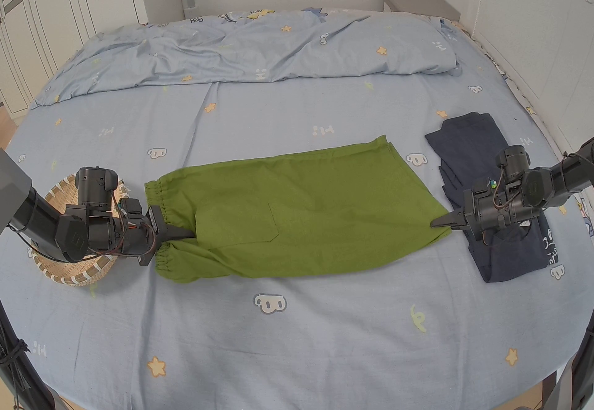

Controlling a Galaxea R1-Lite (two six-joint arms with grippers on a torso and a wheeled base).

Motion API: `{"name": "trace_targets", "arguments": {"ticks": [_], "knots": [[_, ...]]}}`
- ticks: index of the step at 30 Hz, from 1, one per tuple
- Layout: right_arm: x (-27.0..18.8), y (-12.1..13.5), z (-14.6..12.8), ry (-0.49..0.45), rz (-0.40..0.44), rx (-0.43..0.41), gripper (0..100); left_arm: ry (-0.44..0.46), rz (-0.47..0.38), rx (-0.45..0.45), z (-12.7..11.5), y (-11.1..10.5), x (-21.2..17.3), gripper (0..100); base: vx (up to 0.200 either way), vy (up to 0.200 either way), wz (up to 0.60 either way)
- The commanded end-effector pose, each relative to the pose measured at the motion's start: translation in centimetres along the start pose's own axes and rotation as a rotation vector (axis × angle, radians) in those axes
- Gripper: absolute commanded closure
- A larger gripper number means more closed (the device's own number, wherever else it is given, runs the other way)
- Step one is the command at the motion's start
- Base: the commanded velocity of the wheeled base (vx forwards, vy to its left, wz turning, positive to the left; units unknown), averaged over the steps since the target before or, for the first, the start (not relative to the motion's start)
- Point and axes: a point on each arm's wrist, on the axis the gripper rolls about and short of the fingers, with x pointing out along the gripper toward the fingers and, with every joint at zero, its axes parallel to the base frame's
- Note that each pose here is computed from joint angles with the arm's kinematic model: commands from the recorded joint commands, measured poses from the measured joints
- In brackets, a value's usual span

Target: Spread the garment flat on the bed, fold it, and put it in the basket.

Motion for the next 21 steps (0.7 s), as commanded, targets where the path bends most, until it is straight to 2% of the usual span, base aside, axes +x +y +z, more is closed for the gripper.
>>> {"name": "trace_targets", "arguments": {"ticks": [1,3,5,6,8,10,13,21], "knots": [[-3.3,3.5,-4.1,0.014,-0.002,-0.055,100,0.059,0.036,0.096,-0.6,-0.9,-3.1,100,0.000,0.000,0.00],[-3.6,3.5,-5.6,0.036,-0.011,-0.050,100,0.078,0.054,0.122,-0.9,-0.9,-4.0,100,0.000,0.000,0.00],[-4.1,2.9,-8.3,0.074,-0.030,-0.050,100,0.117,0.081,0.135,-1.6,-0.7,-4.9,100,0.000,0.000,0.00],[-4.1,2.9,-8.5,0.077,-0.032,-0.051,100,0.118,0.085,0.135,-1.6,-0.7,-5.0,100,0.000,0.000,0.00],[-4.3,2.3,-12.0,0.138,-0.071,-0.039,100,0.166,0.115,0.142,-2.6,0.0,-5.8,100,0.000,0.000,0.00],[-4.4,2.2,-13.1,0.149,-0.079,-0.030,100,0.182,0.123,0.155,-2.9,0.2,-6.1,100,0.000,0.000,0.00],[-4.2,1.7,-16.6,0.188,-0.079,-0.021,100,0.251,0.140,0.206,-4.7,1.2,-6.7,100,0.000,0.000,0.00],[-4.1,0.8,-21.4,0.218,-0.072,-0.027,100,0.321,0.145,0.258,-6.8,2.1,-7.1,100,0.000,0.000,0.00]]}}
